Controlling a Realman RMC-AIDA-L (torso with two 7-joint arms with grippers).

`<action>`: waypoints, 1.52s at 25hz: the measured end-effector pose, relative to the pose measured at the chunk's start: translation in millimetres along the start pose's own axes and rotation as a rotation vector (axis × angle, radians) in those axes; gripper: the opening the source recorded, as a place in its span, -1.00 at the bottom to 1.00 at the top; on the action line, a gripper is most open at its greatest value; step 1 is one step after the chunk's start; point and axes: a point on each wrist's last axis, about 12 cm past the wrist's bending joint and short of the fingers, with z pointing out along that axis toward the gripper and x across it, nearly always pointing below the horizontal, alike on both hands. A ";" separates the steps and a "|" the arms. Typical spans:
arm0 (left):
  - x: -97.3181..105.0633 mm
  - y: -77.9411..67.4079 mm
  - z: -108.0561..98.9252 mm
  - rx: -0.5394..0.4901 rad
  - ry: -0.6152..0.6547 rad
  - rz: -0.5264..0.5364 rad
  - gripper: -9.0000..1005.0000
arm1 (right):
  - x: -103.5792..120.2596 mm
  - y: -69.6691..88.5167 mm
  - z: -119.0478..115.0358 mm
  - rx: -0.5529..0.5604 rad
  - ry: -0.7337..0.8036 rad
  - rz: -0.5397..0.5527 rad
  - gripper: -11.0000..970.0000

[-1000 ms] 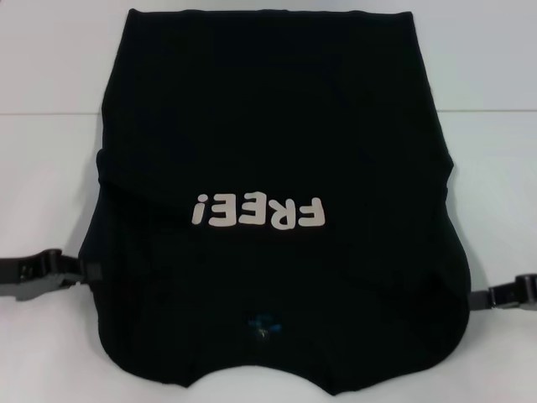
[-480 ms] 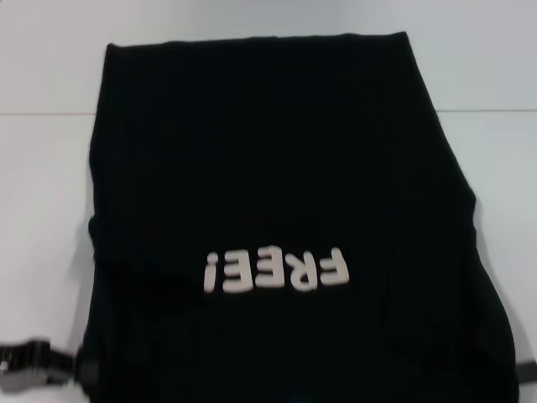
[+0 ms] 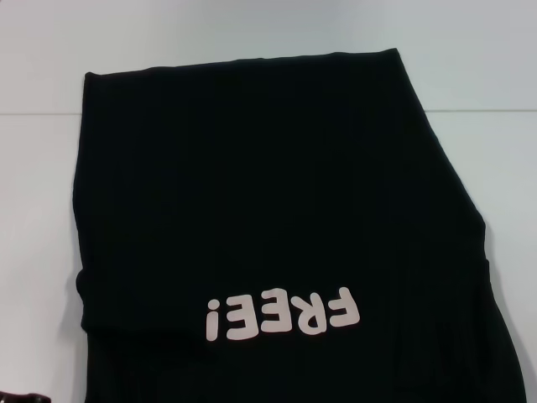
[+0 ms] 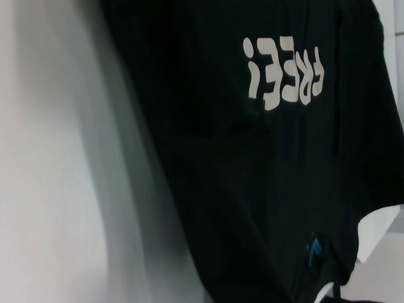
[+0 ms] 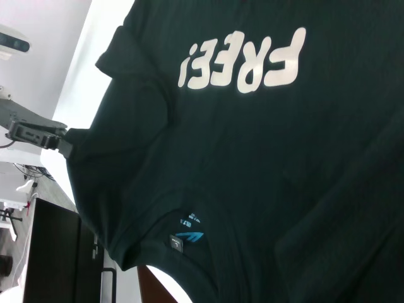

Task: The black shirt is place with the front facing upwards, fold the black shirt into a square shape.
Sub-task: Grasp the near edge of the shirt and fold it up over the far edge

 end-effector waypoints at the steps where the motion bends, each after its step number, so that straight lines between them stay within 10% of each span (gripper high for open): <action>1: -0.8 -0.1 0.3 -0.001 -0.003 0.002 -0.91 | 0.5 -0.1 0.3 -0.002 -0.001 0.005 -0.96; 38: -103.0 -12.6 -54.8 0.115 -0.951 -0.002 -0.91 | -95.5 -9.0 -9.0 -0.110 -0.847 0.215 -0.96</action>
